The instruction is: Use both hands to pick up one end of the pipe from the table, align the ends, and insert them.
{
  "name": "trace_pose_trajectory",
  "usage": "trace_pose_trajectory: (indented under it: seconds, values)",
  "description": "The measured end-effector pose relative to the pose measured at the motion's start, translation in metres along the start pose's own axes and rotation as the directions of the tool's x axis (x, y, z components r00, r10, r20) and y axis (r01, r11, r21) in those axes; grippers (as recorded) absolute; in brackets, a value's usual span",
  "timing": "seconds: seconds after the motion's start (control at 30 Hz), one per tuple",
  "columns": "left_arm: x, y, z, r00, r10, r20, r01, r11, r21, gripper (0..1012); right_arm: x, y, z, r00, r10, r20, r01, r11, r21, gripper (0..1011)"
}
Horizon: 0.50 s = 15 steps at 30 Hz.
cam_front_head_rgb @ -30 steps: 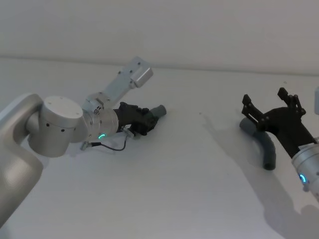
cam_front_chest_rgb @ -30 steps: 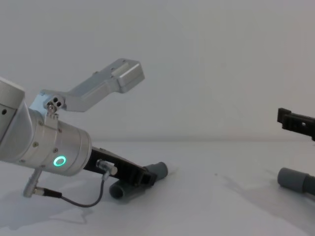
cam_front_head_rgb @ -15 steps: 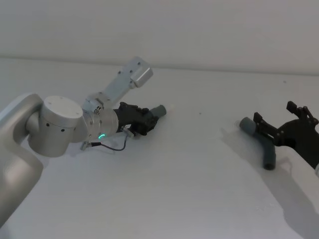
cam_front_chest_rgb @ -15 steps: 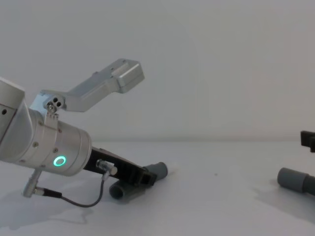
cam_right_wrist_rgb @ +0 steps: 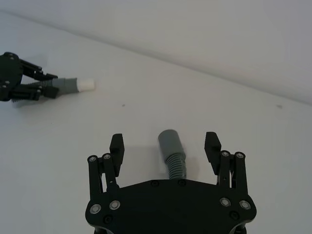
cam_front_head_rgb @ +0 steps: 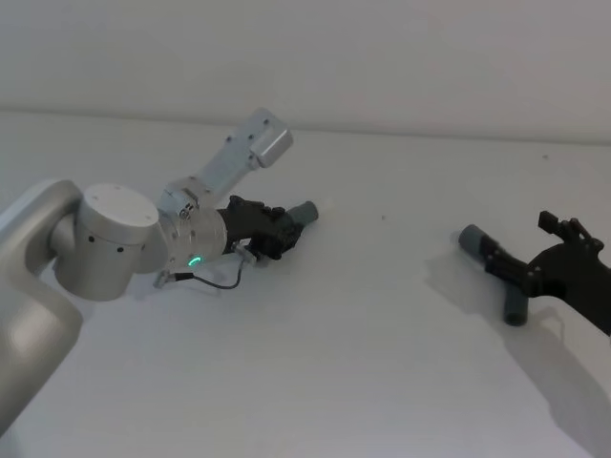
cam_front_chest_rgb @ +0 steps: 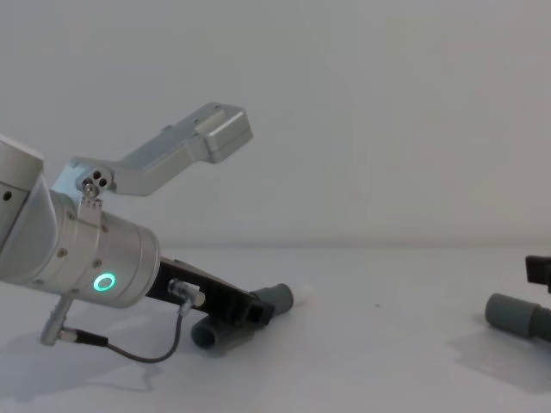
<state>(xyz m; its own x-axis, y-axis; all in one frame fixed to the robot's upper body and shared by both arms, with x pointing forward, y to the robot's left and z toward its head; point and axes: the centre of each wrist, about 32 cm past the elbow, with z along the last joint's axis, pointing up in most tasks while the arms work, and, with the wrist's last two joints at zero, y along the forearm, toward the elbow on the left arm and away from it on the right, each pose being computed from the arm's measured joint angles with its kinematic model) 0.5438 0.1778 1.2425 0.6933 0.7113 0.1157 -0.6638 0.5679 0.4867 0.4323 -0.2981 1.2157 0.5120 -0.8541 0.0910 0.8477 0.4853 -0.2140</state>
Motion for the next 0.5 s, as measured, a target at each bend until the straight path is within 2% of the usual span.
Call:
trace_pose_trajectory:
  seconds: [0.5]
  values:
    - [0.0000,0.0000,0.0000,1.0000,0.000,0.000,0.000,1.0000,0.000,345,0.0027,0.0087,-0.0057,0.998,-0.013,-0.056,0.009,0.997,-0.079,1004]
